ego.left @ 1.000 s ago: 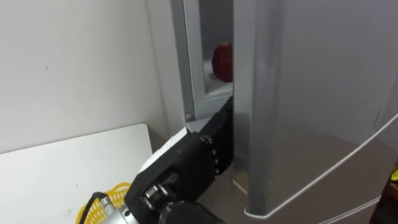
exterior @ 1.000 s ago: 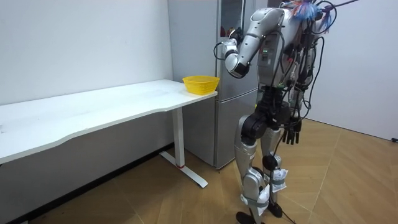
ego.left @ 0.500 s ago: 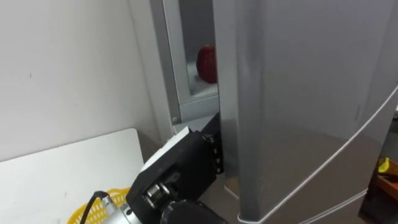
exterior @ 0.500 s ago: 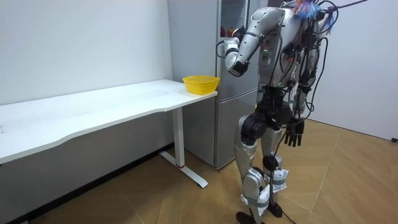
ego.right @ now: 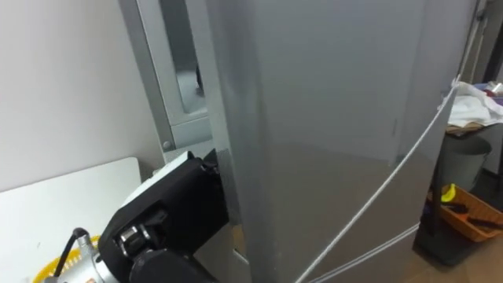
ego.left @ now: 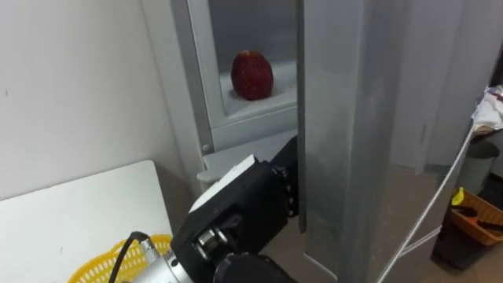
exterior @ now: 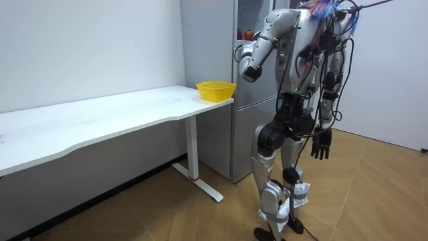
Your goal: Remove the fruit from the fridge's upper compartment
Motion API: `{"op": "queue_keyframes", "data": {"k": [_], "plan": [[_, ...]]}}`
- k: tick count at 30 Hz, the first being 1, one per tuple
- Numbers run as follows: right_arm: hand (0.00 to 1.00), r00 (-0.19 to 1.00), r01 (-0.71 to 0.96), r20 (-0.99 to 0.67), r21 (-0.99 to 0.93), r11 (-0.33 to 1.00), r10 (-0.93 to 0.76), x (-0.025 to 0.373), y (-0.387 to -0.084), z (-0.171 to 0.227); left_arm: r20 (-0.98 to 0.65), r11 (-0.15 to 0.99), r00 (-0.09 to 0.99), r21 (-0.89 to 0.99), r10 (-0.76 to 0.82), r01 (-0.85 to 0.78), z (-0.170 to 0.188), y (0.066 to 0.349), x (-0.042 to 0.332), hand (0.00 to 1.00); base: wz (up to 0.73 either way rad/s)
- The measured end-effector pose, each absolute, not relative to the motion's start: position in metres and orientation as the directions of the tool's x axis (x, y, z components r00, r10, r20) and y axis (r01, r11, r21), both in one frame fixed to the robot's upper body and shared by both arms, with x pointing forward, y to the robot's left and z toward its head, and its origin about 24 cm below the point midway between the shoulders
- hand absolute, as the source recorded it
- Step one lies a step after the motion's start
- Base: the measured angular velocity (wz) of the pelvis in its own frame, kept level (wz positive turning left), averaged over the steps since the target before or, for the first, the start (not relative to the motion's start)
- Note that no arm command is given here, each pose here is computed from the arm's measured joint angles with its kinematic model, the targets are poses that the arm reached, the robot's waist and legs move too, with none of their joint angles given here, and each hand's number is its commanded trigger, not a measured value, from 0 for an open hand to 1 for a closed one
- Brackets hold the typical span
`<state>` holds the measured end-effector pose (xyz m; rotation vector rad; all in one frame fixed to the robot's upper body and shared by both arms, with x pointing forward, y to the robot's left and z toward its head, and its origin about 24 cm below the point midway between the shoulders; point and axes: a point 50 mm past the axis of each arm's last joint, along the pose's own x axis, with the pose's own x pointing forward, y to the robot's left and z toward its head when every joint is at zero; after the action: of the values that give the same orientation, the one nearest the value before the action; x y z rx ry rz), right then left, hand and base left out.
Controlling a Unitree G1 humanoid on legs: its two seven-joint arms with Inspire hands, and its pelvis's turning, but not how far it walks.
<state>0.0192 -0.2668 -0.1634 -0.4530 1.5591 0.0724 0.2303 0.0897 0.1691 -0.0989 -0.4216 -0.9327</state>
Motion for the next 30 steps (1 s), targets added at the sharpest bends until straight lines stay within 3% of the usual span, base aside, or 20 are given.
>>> {"op": "queue_keyframes", "data": {"k": [6, 20, 30], "plan": [[0.0, 0.019, -0.292, -0.972, -0.228, 0.929, -0.232, 0.015, -0.266, -0.164, 0.391, 0.577, 0.499, 0.106, -0.773, 0.81, 0.17, 0.084, 0.231, 0.0, -0.07], [0.0, 0.043, -0.146, -0.968, -0.251, 0.957, -0.247, 0.018, -0.273, -0.161, 0.398, 0.42, 0.331, 0.159, -0.856, 0.893, 0.189, 0.045, 0.244, 0.0, -0.1], [0.0, 0.04, -0.137, -0.965, -0.261, 0.955, -0.258, 0.016, -0.279, -0.159, 0.395, 0.325, 0.227, 0.201, -0.89, 0.924, 0.198, 0.021, 0.24, 0.0, -0.15]]}}
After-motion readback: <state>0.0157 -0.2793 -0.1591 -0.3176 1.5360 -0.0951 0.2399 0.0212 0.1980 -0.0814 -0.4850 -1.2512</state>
